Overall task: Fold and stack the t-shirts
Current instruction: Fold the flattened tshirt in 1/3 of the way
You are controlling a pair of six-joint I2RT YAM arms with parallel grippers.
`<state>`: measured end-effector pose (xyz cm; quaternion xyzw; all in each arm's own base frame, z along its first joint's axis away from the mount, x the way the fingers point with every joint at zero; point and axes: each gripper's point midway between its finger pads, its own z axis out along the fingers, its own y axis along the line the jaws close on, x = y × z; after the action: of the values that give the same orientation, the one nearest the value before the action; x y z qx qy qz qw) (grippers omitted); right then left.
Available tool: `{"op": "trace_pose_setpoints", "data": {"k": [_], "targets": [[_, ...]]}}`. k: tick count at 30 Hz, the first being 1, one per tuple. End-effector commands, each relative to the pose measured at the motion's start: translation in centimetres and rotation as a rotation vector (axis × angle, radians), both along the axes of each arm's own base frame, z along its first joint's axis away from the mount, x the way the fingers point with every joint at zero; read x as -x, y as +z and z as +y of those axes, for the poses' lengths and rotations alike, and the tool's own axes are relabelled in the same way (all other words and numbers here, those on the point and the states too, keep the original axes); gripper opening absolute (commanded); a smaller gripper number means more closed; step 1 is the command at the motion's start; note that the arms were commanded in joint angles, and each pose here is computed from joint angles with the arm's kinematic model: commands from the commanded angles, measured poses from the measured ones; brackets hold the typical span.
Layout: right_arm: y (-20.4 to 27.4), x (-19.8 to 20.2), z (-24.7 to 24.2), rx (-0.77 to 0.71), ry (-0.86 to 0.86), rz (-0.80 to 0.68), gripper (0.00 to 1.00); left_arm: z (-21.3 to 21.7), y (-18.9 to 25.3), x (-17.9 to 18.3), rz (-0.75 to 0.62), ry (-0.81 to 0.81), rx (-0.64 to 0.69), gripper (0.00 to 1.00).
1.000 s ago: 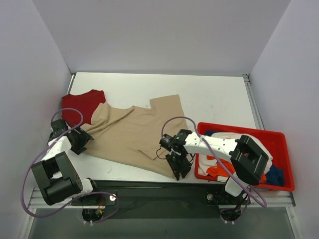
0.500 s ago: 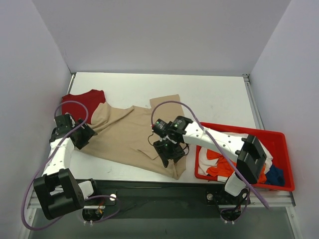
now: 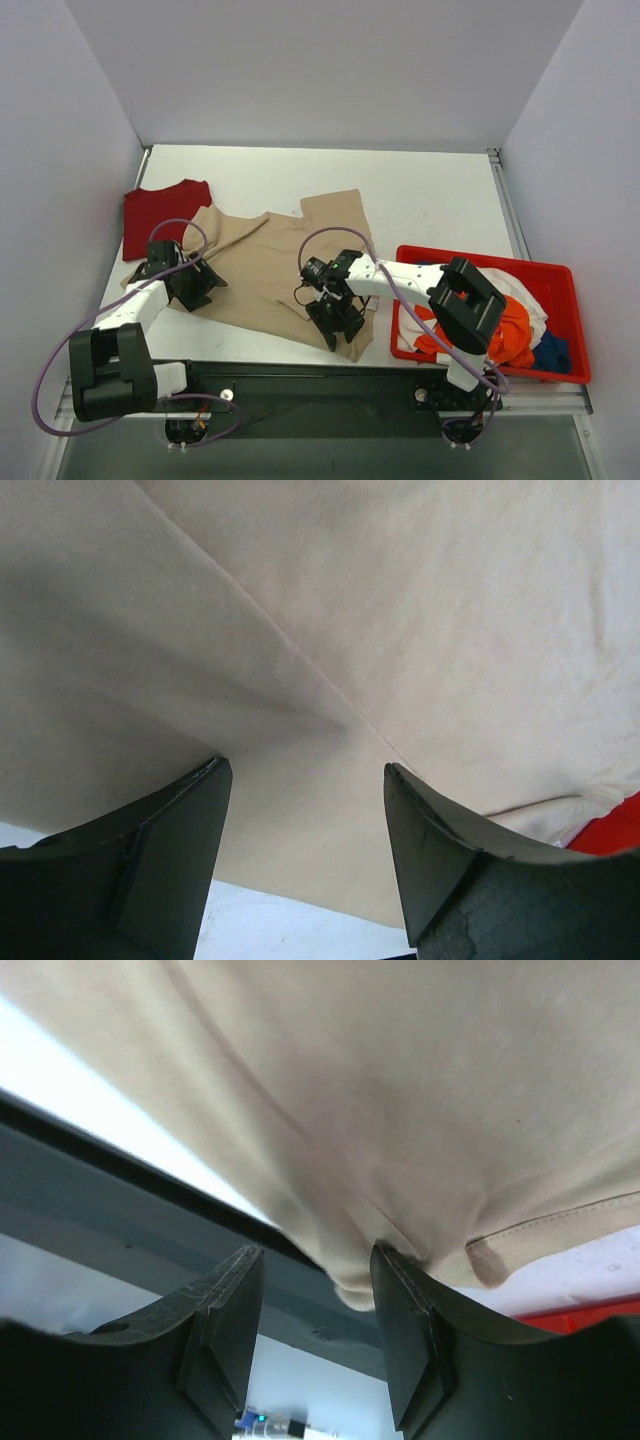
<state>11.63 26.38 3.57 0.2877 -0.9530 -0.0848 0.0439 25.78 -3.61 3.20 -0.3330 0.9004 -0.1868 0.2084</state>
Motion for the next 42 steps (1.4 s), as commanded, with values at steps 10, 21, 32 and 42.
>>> {"op": "trace_pose_setpoints", "data": {"k": [10, 21, 32, 42], "targets": [[-3.4, 3.1, -4.9, 0.141, -0.061, 0.114, 0.47, 1.3, -1.9, 2.7, 0.071, 0.038, -0.087, 0.75], [2.4, 0.4, -3.3, 0.029, -0.093, -0.013, 0.49, -1.2, 3.8, -0.1, -0.104, -0.108, -0.111, 0.75], [3.8, -7.1, -4.3, -0.012, -0.301, -0.106, 0.5, -14.1, 7.9, -0.9, -0.252, -0.615, -0.061, 0.69], [-0.7, -7.9, -5.0, 0.1, -0.367, -0.062, 0.47, -24.8, 7.1, 5.6, -0.237, -1.006, 0.145, 0.61]]}}
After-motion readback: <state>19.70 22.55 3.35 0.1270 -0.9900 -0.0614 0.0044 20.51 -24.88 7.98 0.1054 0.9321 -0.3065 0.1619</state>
